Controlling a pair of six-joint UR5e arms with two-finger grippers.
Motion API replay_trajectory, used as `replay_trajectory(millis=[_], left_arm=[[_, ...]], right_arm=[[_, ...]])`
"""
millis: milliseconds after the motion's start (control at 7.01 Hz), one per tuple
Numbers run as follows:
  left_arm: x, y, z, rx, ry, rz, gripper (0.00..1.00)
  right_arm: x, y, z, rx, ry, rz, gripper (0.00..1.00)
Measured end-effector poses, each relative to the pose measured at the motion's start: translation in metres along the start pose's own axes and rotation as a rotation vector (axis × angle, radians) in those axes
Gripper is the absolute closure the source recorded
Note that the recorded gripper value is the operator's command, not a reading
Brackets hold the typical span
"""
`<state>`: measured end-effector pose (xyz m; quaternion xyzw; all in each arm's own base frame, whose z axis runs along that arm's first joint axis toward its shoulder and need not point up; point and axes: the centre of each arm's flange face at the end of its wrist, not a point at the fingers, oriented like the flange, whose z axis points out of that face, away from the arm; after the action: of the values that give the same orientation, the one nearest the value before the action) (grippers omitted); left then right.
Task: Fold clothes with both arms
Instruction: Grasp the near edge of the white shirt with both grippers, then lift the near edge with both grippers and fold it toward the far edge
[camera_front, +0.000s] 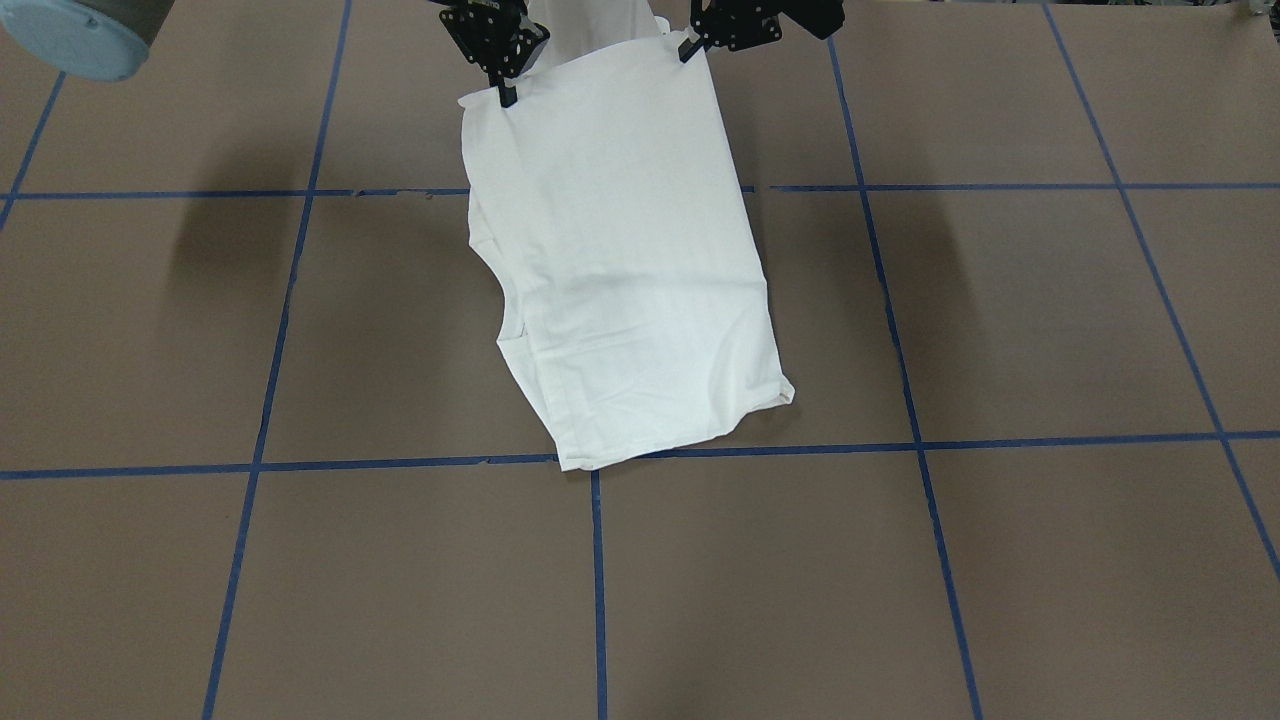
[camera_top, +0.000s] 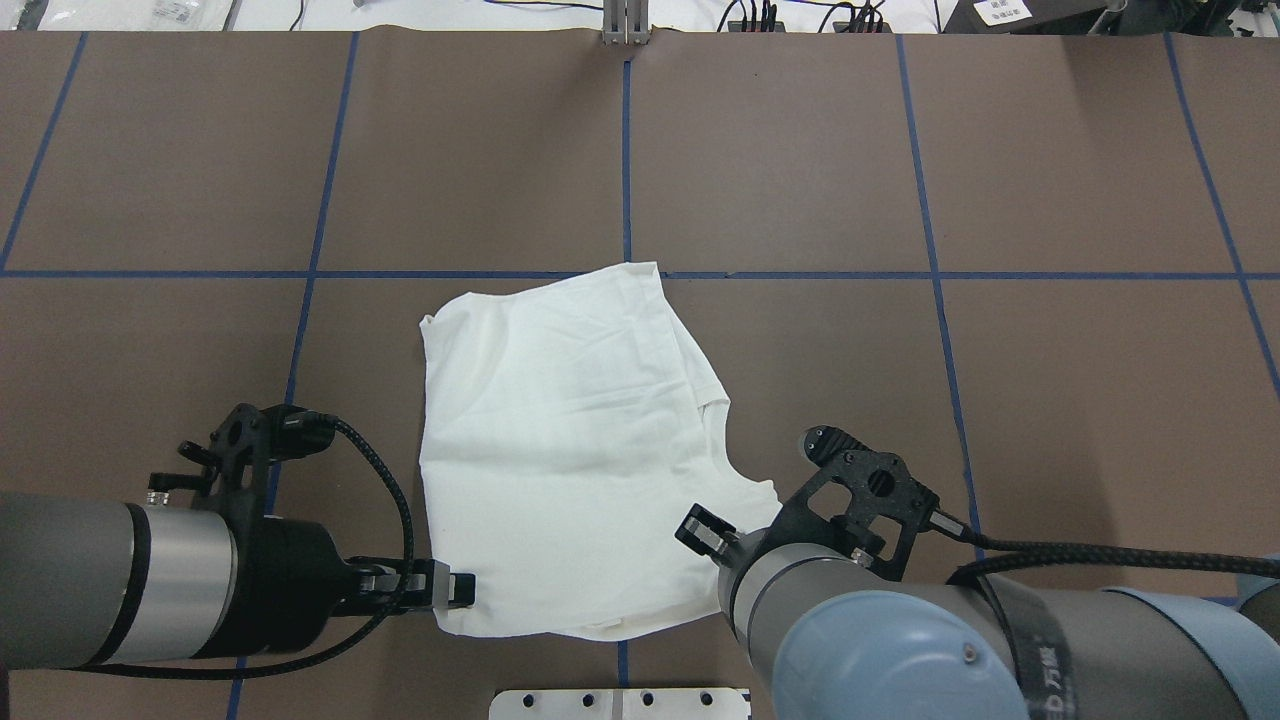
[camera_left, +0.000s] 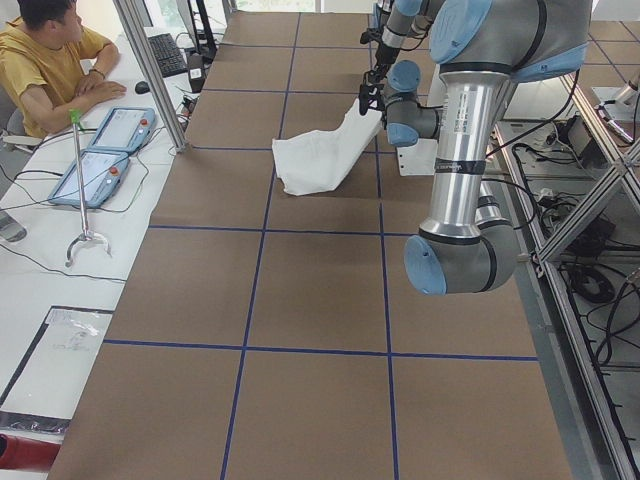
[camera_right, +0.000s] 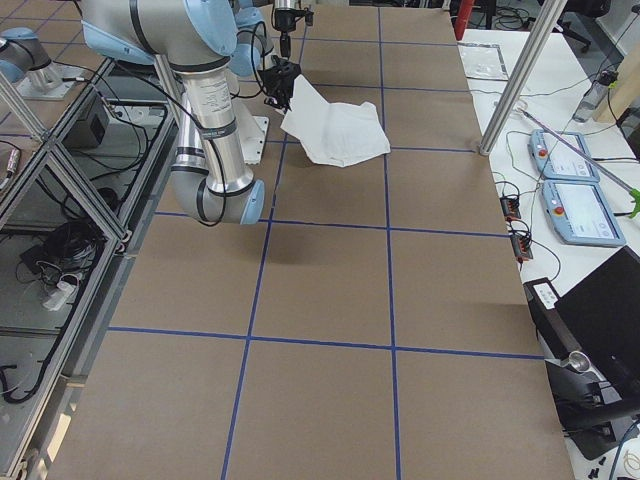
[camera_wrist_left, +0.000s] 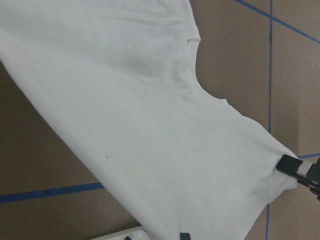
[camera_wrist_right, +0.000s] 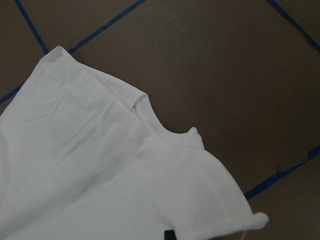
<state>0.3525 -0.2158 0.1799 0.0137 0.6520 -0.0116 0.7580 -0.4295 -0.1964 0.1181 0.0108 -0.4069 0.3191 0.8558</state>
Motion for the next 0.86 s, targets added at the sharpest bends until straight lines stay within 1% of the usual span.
replay_trajectory(millis=[143, 285, 428, 570, 855], left_arm=[[-0.001, -0.005, -0.002, 0.009, -0.017, -0.006, 1.00], [-0.010, -0.018, 0.004, 0.035, -0.049, -0.018, 1.00], [-0.021, -0.036, 0.012, 0.068, -0.084, -0.024, 1.00], [-0.033, -0.056, 0.021, 0.103, -0.122, -0.011, 1.00], [-0.062, -0.114, 0.048, 0.180, -0.221, 0.019, 1.00]], right_arm=[[-0.009, 0.003, -0.003, 0.009, 0.003, -0.031, 1.00], [-0.026, 0.006, 0.008, 0.036, 0.002, -0.073, 1.00], [-0.048, -0.001, 0.026, 0.069, -0.019, -0.099, 1.00], [-0.071, -0.016, 0.048, 0.103, -0.041, -0.117, 1.00], [-0.111, -0.054, 0.091, 0.168, -0.067, -0.148, 1.00]])
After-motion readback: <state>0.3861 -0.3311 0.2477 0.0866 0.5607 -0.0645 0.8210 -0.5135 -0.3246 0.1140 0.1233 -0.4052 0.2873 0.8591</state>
